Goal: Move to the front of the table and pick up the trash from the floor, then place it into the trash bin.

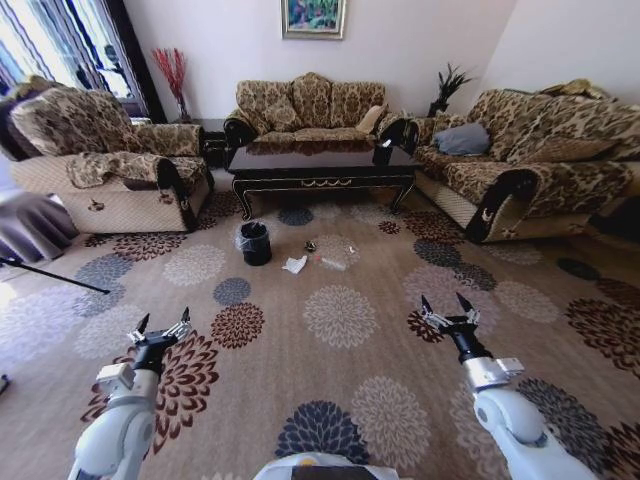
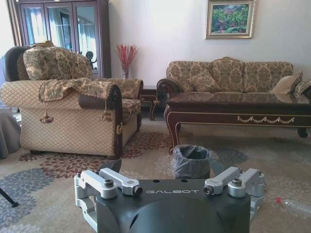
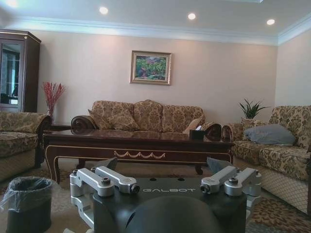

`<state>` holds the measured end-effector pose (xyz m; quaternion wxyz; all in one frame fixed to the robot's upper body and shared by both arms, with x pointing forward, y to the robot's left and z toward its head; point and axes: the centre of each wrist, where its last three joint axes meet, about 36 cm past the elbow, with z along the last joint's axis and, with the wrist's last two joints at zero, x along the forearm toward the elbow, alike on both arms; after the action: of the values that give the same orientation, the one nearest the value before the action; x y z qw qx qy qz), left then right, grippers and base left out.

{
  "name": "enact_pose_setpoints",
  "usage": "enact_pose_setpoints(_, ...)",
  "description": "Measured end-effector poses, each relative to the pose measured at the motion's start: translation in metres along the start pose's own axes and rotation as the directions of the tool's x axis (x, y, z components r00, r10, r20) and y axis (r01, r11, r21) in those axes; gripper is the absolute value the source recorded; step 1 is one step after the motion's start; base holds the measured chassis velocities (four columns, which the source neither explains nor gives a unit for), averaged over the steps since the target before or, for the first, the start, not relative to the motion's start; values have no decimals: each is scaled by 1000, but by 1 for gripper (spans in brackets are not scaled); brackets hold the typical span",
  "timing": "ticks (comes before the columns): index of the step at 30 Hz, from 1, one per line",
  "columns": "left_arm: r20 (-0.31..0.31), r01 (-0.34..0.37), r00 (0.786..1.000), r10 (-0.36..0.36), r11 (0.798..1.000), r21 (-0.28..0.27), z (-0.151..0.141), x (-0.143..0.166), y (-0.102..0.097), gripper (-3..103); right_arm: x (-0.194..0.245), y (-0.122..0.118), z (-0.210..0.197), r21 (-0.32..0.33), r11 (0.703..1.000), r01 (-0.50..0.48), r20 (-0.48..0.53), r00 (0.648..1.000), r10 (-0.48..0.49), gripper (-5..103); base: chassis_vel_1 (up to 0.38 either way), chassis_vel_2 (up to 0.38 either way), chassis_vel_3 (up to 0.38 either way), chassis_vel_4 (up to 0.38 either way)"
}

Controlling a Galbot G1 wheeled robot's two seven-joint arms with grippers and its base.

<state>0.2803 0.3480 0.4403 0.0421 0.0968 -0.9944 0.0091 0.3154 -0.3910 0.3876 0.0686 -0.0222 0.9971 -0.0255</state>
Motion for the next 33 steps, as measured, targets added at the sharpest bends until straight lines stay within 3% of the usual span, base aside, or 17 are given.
enact_pose_setpoints(33, -5, -2, 1000, 2, 1000, -8, 3, 2, 2, 100, 2, 2, 2, 3, 1000, -4, 3, 1000, 4, 100, 0, 0, 0, 0)
